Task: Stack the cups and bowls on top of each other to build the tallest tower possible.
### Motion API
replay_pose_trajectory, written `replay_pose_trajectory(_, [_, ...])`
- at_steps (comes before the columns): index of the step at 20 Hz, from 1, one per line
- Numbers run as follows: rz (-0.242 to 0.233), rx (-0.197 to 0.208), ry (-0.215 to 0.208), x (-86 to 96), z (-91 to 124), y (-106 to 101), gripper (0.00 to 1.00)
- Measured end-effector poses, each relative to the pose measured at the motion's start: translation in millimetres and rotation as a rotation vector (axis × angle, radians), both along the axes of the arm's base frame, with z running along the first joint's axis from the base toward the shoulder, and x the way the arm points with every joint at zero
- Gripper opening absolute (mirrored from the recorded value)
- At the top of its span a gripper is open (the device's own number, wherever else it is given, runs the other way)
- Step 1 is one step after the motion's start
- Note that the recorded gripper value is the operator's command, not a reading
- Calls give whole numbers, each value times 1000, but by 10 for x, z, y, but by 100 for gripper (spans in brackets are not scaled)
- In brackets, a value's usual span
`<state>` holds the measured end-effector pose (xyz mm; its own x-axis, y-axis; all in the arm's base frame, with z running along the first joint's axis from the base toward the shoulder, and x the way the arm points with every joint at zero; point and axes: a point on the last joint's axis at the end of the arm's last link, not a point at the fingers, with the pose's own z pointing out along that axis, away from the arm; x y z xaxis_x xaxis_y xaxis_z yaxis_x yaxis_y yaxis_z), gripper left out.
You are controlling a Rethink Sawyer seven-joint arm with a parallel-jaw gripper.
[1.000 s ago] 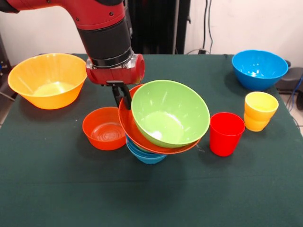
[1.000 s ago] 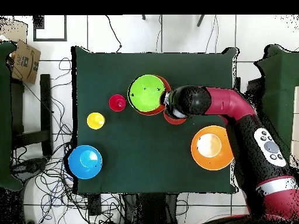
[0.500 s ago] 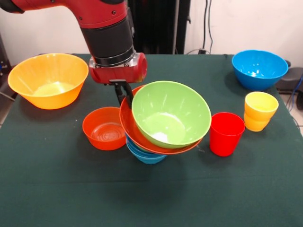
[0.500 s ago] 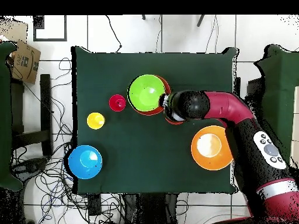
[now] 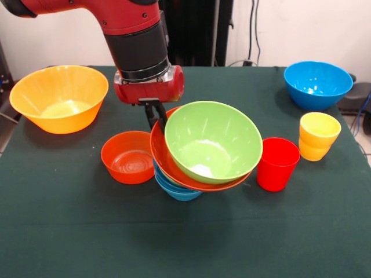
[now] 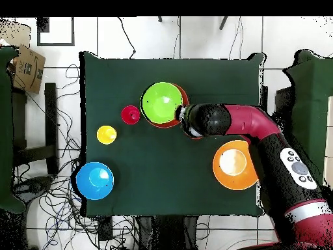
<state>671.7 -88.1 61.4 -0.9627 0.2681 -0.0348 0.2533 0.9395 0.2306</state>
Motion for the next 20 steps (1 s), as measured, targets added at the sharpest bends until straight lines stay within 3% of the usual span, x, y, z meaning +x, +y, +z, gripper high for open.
replay_pose_trajectory(20, [-14, 14, 4, -70, -4, -96, 0])
